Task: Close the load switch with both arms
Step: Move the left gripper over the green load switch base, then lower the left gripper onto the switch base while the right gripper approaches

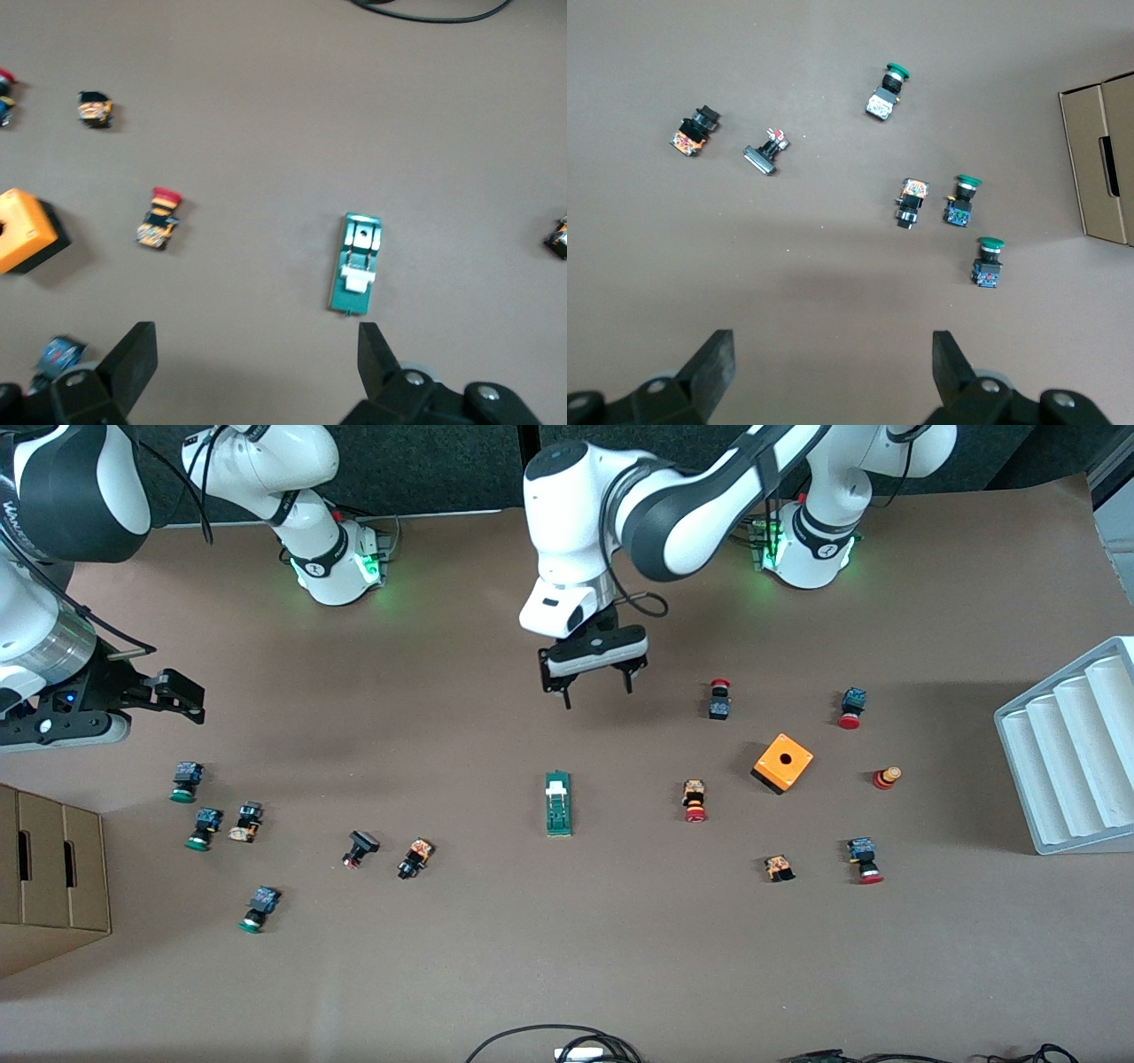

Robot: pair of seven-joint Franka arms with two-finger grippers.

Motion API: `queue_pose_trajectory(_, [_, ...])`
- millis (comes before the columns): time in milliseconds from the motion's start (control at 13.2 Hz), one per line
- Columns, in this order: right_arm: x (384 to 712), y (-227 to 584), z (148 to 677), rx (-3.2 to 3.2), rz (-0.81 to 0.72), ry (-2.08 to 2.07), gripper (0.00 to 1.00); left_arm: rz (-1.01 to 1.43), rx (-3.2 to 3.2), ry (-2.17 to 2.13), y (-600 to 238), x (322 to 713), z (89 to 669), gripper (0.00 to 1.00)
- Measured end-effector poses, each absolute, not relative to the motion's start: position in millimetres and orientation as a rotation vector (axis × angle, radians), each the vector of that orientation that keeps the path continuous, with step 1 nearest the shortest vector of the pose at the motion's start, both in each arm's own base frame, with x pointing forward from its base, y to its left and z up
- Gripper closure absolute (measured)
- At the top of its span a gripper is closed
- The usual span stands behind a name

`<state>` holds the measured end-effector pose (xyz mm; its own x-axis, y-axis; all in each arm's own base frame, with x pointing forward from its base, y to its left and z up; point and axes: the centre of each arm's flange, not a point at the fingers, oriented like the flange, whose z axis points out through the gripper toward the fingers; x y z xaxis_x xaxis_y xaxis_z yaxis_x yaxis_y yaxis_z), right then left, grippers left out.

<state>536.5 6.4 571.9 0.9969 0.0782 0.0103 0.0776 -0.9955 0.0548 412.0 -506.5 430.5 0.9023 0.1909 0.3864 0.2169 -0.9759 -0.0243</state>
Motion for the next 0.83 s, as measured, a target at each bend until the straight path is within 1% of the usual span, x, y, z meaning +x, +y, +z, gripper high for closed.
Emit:
queue_pose_trajectory(380, [537,-7,570,3.086,0.013,0.082,0.00,-0.811,-2.938,-0.259,-542,391,366,0.00])
queue_pose_trajectory(607, [542,-7,560,3.085,-0.016,0.080,0.00,-0.922,-2.907,-0.250,-559,376,329,0.00])
queue_pose_trajectory(835, [546,-6,548,3.083,-0.054,0.083,0.00,-1.017,-2.885,-0.249,-566,369,298,0.00])
